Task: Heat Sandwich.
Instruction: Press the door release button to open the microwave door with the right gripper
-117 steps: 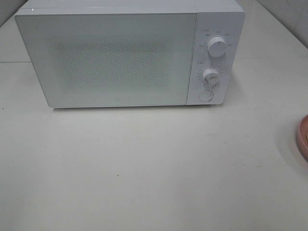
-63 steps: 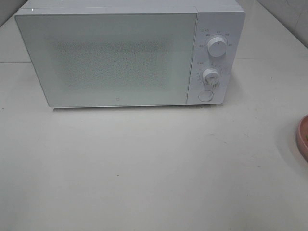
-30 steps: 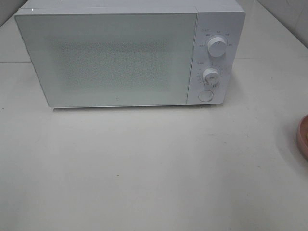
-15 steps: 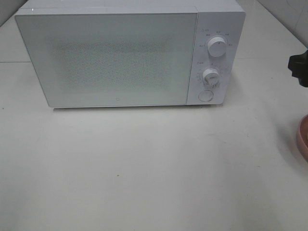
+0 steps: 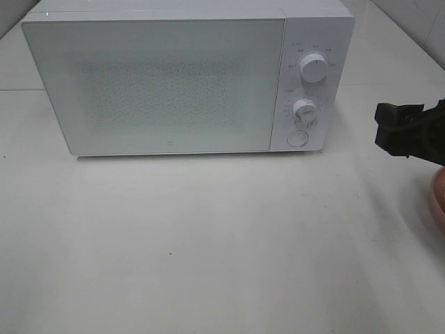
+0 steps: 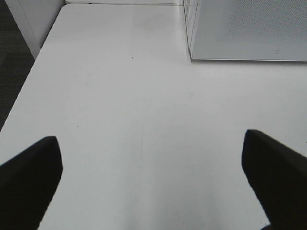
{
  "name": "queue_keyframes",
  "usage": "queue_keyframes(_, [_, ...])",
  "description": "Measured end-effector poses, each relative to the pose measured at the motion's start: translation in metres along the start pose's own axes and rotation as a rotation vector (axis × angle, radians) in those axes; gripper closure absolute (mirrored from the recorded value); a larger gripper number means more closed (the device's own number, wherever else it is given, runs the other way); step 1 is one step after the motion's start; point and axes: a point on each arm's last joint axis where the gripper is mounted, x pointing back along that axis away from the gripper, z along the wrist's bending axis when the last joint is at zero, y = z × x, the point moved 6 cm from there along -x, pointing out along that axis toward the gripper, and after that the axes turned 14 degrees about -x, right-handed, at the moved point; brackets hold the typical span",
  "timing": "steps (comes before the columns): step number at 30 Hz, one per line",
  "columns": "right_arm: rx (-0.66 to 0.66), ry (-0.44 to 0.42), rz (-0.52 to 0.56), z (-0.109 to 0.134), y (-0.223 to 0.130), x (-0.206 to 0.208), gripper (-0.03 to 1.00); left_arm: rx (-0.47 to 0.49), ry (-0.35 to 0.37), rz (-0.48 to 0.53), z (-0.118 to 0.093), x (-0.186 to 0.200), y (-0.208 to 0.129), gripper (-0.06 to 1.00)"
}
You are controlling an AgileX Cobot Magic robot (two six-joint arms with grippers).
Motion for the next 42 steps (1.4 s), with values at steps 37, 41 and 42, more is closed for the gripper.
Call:
queue_keyframes(37, [-0.017, -0.084, 0.003, 0.037, -0.069, -0.008, 0.21, 0.000, 0.000, 0.000, 0.000, 0.000, 0.000, -0.02])
queue_keyframes(41, [-0.146, -0.084, -0.002, 0.037, -0.069, -0.008, 0.21, 0.000, 0.000, 0.000, 0.000, 0.000, 0.000, -0.02])
queue_keyframes(42, [-0.192, -0.084, -0.004, 0.037, -0.069, -0.008, 0.21, 0.000, 0.000, 0.000, 0.000, 0.000, 0.000, -0.02])
